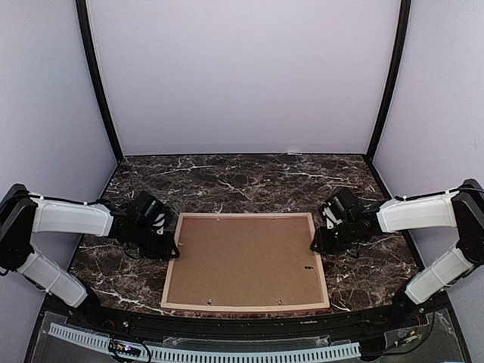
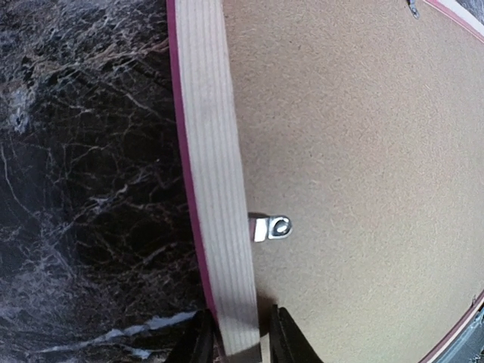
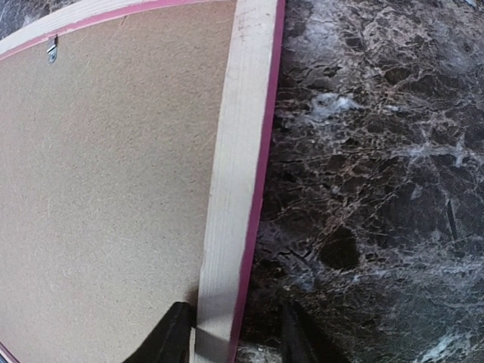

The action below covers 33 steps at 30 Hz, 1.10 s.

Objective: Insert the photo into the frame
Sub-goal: Press the fastener onto the backboard.

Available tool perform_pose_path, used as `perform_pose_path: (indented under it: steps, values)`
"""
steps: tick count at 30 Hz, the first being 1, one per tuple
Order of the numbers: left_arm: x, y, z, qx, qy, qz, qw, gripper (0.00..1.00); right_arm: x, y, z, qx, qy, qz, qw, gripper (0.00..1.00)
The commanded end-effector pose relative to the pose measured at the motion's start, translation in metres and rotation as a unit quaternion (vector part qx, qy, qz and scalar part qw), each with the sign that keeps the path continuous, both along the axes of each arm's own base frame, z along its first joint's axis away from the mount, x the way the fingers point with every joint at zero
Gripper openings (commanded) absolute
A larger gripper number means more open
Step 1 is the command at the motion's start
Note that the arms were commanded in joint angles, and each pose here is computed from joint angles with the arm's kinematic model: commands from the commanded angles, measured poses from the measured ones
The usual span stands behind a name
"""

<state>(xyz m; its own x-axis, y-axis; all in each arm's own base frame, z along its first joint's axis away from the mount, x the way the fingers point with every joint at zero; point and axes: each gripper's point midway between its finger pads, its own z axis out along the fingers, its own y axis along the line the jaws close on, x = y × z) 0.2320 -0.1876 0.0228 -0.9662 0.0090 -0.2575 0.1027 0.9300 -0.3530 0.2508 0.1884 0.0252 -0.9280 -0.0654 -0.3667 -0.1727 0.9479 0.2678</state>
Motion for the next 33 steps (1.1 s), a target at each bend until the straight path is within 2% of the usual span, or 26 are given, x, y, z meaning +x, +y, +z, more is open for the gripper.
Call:
perform_pose_path:
  steps: [1, 10, 19, 33]
  values:
    - [-0.007, 0.008, -0.011, 0.024, 0.005, 0.029, 0.999, 0.25, 0.006, 0.005, 0.011, 0.015, -0.010, -0.001, 1.000, 0.47]
    - [-0.011, 0.008, -0.020, 0.027, 0.010, 0.048, 0.998, 0.24, -0.001, 0.009, 0.025, 0.046, -0.023, 0.004, 0.999, 0.57]
    - [-0.013, 0.009, -0.022, 0.033, 0.013, 0.048, 0.998, 0.24, -0.036, 0.004, 0.015, 0.045, -0.001, 0.006, 0.999, 0.64]
    - [-0.012, 0.008, -0.025, 0.036, 0.013, 0.044, 0.998, 0.24, -0.069, 0.011, -0.001, 0.039, 0.026, 0.040, 0.998, 0.65]
